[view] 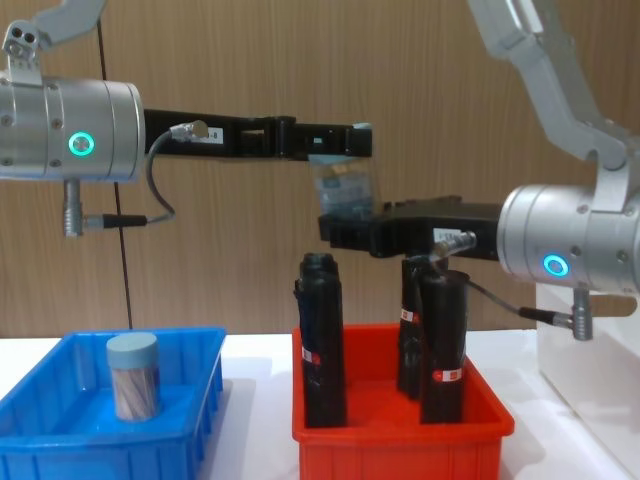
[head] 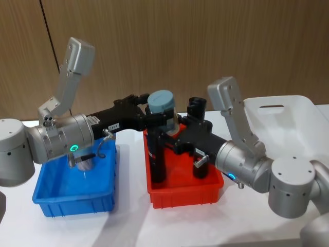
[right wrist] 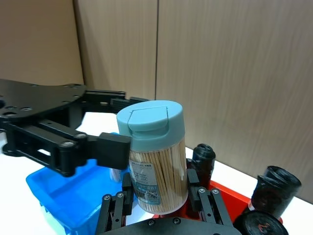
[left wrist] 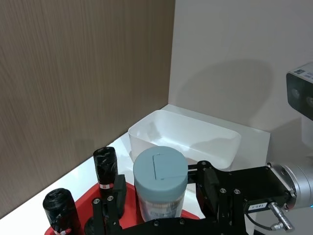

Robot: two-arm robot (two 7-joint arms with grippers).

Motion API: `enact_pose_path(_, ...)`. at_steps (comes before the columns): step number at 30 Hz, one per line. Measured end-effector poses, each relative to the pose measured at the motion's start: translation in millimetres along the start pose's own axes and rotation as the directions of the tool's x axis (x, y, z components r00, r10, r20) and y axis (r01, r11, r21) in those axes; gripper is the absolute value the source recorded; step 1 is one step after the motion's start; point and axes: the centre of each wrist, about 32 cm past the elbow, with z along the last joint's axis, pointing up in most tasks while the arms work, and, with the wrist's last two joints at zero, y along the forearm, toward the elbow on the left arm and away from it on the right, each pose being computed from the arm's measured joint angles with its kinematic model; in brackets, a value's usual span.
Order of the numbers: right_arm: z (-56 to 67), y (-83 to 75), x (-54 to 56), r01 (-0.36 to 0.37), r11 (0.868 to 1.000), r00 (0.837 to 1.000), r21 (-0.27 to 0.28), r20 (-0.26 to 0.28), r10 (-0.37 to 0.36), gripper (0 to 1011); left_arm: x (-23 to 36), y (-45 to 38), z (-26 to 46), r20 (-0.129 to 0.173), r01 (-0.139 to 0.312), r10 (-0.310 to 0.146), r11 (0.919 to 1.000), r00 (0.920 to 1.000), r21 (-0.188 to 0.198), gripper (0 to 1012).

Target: Pick the cotton swabs from the blue box and place them into the white box.

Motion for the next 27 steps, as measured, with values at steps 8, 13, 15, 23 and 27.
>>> enact_pose_path(8, -8.5, -6.3, 4.9, 0.045, 0.999, 0.998, 0.014, -0.042, -0.044, 648, 0.0, 0.0, 0.0, 0.000, 0.000, 0.000, 1.0000, 1.0000, 0.000, 1004)
enact_pose_path(13, -16.0, -12.4, 8.9, 0.085, 0.996, 0.994, 0.027, -0.076, -0.083, 648, 0.0, 0.0, 0.0, 0.000, 0.000, 0.000, 1.0000, 1.0000, 0.000, 1004)
enact_pose_path(15, -18.5, -14.4, 10.4, 0.099, 0.995, 0.992, 0.029, -0.085, -0.097, 648, 0.0, 0.0, 0.0, 0.000, 0.000, 0.000, 1.0000, 1.0000, 0.000, 1004)
enact_pose_path(23, -29.3, -23.9, 19.8, 0.175, 0.984, 0.978, 0.039, -0.122, -0.169, 648, 0.0, 0.0, 0.0, 0.000, 0.000, 0.000, 1.0000, 1.0000, 0.000, 1004)
enact_pose_path(27, -33.4, -27.6, 25.5, 0.212, 0.977, 0.970, 0.039, -0.133, -0.205, 648, 0.0, 0.0, 0.0, 0.000, 0.000, 0.000, 1.0000, 1.0000, 0.000, 1004)
